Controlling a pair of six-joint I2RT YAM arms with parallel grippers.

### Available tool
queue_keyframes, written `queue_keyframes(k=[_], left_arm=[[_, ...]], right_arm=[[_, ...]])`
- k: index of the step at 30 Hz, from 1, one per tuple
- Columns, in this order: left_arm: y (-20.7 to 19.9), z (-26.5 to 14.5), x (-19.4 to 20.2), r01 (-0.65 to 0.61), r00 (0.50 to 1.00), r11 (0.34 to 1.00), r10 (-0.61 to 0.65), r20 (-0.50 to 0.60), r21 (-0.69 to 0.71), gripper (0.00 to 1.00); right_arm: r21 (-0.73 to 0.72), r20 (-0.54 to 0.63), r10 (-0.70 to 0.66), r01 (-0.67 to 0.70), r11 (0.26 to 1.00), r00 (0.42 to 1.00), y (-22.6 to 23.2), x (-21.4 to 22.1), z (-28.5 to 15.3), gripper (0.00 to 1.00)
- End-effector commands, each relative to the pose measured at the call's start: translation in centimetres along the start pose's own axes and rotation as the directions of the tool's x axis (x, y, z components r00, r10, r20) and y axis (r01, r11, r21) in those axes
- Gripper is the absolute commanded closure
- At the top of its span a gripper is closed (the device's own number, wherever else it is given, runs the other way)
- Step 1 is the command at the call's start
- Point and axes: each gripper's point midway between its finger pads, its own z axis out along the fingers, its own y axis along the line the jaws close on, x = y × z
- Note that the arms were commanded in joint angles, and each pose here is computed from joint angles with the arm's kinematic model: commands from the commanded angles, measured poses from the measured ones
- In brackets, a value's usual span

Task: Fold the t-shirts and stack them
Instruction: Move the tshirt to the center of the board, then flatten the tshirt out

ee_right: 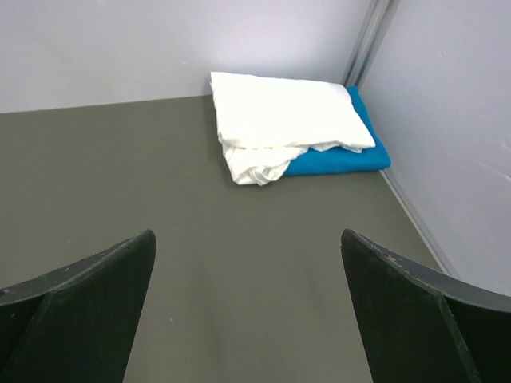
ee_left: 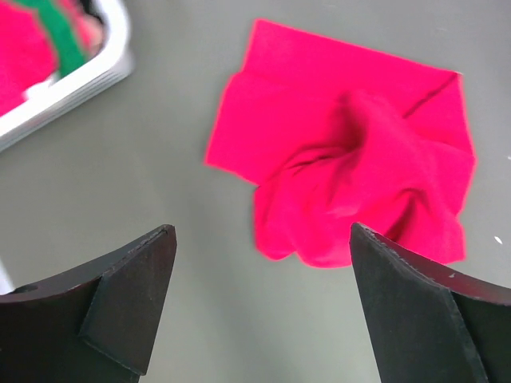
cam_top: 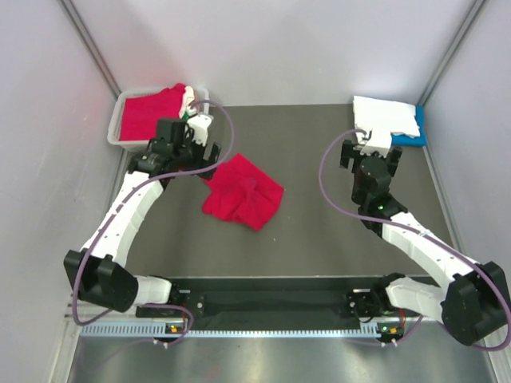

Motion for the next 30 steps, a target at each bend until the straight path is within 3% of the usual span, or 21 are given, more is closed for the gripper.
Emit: queue_keyframes(k=[1,4,5,7,15,22,30], left_arm=[[3.2,-2.5,-1.4,0.076,0.993,0.992,-0.066,0.100,-0.099,0.05],[6.0,-3.1,0.0,0.180,0.980,0.980,-0.172,0.096,-0.083,0.02],[6.7,-2.9,0.6,0.205,0.977,0.976,-0.199,0.083,-0.077,0.02],[9.1,-3.1,2.0,0.267,0.962,0.959,-0.260,0.080,-0.096,0.02],[12.7,-3.4,4.3,0.372,0.926,0.918,-0.355,0.130,-0.140,0.02],[10.9,-1.3,5.9,0.462,0.886,0.887,-0.461,0.046,-0.008,0.02],[9.2,-1.3,6.1,0.438,0.899,0.899,-0.438,0.021,0.027,0.02]], right_arm=[[-0.042,0.037,0.082,-0.080,0.996,0.996,1.2,-3.2,0.1,0.00],[-0.023,-0.004,0.120,-0.120,0.992,0.993,1.7,-4.4,0.7,0.00],[-0.020,-0.070,0.075,-0.077,0.997,0.995,2.0,-2.9,0.9,0.00],[-0.041,-0.090,0.075,-0.079,0.996,0.993,2.9,-3.3,0.9,0.00],[-0.285,-0.118,-0.044,0.009,0.959,0.992,8.9,-2.5,-2.0,0.00],[-0.412,-0.207,-0.174,0.075,0.908,0.963,14.2,0.1,-3.8,0.00],[-0.498,-0.216,-0.297,0.156,0.853,0.930,21.4,2.5,-6.8,0.00]])
